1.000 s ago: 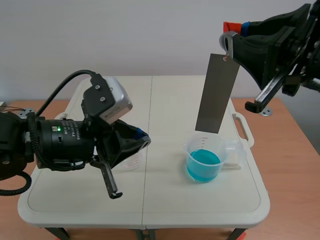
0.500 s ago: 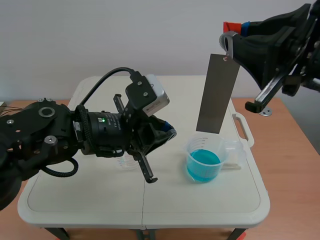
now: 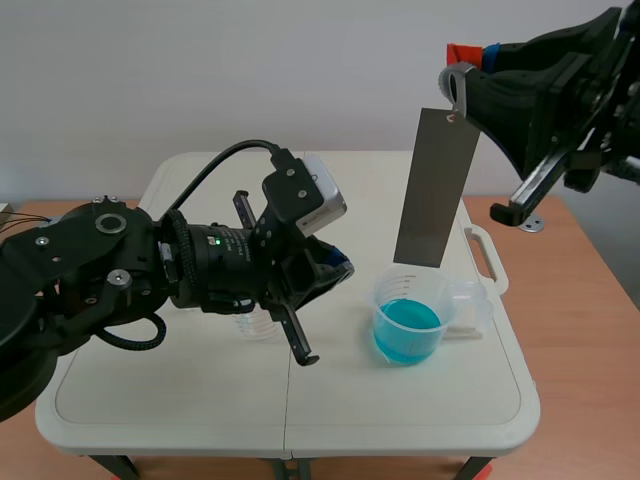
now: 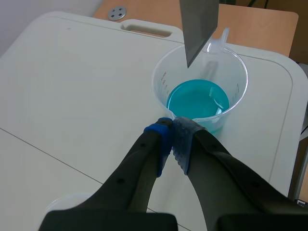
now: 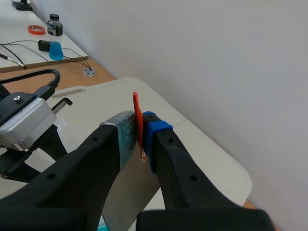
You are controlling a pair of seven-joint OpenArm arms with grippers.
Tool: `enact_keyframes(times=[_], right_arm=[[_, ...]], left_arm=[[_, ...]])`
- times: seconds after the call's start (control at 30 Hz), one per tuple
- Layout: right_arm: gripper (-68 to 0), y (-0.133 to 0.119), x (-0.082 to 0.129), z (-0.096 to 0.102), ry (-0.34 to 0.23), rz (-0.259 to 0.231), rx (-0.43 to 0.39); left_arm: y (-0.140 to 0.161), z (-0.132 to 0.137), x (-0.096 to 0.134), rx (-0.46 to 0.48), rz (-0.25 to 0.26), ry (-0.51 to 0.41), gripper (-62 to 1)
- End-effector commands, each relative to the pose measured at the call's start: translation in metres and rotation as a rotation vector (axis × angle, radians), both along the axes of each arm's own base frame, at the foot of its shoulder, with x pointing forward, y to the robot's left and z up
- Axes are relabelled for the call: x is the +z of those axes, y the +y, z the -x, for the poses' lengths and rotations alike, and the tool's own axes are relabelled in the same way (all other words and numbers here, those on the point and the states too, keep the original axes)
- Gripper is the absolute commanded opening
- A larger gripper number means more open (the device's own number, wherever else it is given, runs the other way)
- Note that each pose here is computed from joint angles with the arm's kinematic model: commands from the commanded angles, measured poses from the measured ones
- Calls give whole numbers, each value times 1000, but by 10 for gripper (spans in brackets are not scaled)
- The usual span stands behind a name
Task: Hold the metal plate by the orange handle, dip it into the blue solution, take it out and point at it, then put the plate back in the beaker on the left.
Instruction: 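Raise the plate and point at it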
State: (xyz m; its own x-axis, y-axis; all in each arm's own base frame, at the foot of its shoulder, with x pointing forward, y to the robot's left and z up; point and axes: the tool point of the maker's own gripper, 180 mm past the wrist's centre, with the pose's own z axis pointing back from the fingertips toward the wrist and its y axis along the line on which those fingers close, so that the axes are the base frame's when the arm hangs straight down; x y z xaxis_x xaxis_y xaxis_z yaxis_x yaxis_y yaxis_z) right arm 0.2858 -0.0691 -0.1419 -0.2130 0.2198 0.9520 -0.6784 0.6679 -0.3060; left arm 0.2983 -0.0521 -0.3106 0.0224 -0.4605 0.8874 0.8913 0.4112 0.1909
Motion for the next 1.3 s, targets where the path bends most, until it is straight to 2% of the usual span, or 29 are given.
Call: enact_keyframes(times=[0.0,0.23,0.33,0.43,0.6,0.77,0.97,1.13,1.27], right_arm=[[-662,-2,12,0,-35,-14,2],[-662,-2,12,0,-35,-14,2],[-662,-2,12,0,-35,-15,2],[-662,-2,12,0,-35,-15,2],[-662,-2,12,0,-35,-14,2],[-662,-2,12,0,-35,-14,2],[-662,-2,13,0,-39,-15,2],[-662,-1,18,-2,-55,-16,6],[-662,2,22,-5,-59,-14,17]], left_arm=[[-6,-2,12,-9,31,-24,-594],[-3,-2,11,-7,24,-23,-594],[8,-2,7,15,9,-28,-594],[26,6,7,22,16,-12,-594],[62,22,23,56,45,-9,-594],[102,42,33,98,36,4,-594],[155,59,24,210,-33,13,-594],[200,78,4,339,-132,59,-594],[231,103,-14,424,-213,115,-594]])
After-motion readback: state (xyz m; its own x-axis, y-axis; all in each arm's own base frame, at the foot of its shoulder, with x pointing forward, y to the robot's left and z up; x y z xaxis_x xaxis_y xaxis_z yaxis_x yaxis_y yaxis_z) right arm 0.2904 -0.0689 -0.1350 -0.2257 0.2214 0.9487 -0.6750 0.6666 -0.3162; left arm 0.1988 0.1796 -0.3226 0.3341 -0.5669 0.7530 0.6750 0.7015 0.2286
